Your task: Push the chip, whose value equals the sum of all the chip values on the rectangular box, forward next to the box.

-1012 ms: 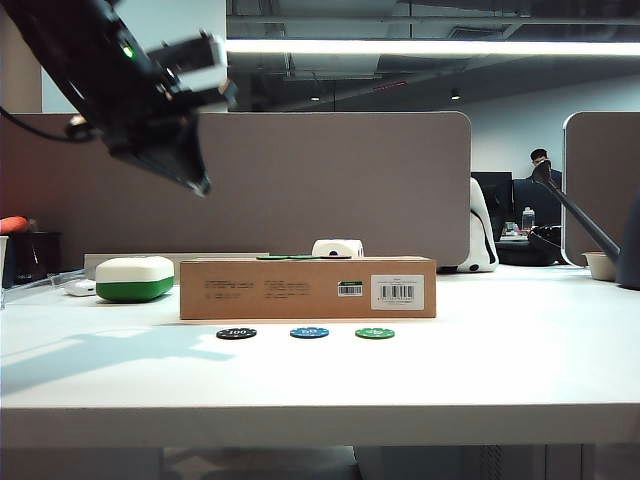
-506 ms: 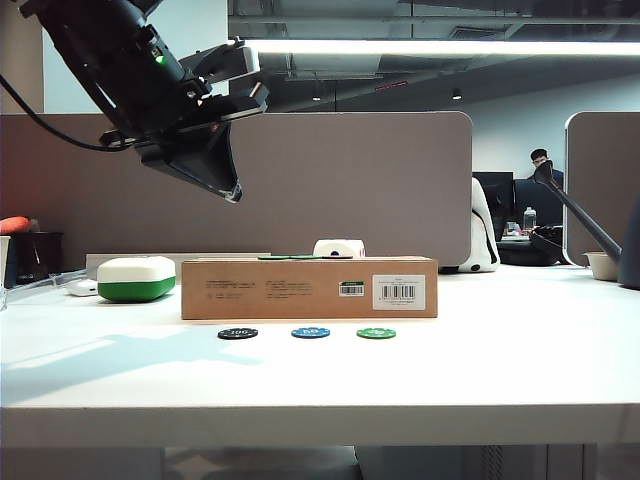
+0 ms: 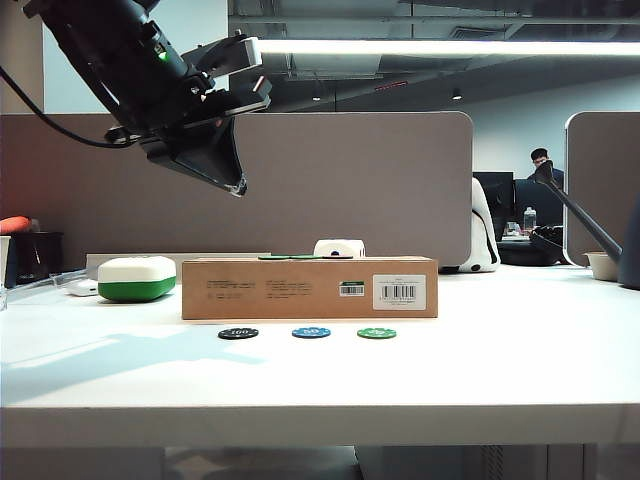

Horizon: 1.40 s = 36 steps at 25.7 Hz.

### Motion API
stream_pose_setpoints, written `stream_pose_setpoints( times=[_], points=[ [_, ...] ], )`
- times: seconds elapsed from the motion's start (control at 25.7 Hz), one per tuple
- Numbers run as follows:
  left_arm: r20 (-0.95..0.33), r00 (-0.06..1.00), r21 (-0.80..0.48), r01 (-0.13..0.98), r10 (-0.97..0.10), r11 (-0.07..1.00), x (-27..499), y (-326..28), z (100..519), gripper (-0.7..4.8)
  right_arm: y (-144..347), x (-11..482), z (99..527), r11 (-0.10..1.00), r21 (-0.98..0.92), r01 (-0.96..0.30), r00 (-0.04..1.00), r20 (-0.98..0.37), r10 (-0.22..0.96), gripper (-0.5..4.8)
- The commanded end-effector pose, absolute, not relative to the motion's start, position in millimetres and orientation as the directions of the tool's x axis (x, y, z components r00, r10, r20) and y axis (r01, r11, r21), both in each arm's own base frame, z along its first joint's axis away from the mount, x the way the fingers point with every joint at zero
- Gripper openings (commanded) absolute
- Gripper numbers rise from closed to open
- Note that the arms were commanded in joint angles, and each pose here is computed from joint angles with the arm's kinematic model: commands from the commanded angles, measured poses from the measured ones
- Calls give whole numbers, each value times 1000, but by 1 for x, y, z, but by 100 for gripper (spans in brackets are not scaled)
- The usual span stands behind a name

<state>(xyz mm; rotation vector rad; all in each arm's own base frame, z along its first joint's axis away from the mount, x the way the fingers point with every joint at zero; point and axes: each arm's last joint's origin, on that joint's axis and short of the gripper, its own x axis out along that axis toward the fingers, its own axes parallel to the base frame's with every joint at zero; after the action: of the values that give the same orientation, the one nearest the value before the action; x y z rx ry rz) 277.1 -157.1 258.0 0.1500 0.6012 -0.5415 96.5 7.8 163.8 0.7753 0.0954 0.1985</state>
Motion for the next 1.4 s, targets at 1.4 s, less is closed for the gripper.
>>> stream_pose_setpoints(
  times=[1.4],
  points=[
    [-558,700,-19,526,-446,850,277,-158,261,-5,114,208,209,767,594,-244,748,-388,539,-5]
  ],
)
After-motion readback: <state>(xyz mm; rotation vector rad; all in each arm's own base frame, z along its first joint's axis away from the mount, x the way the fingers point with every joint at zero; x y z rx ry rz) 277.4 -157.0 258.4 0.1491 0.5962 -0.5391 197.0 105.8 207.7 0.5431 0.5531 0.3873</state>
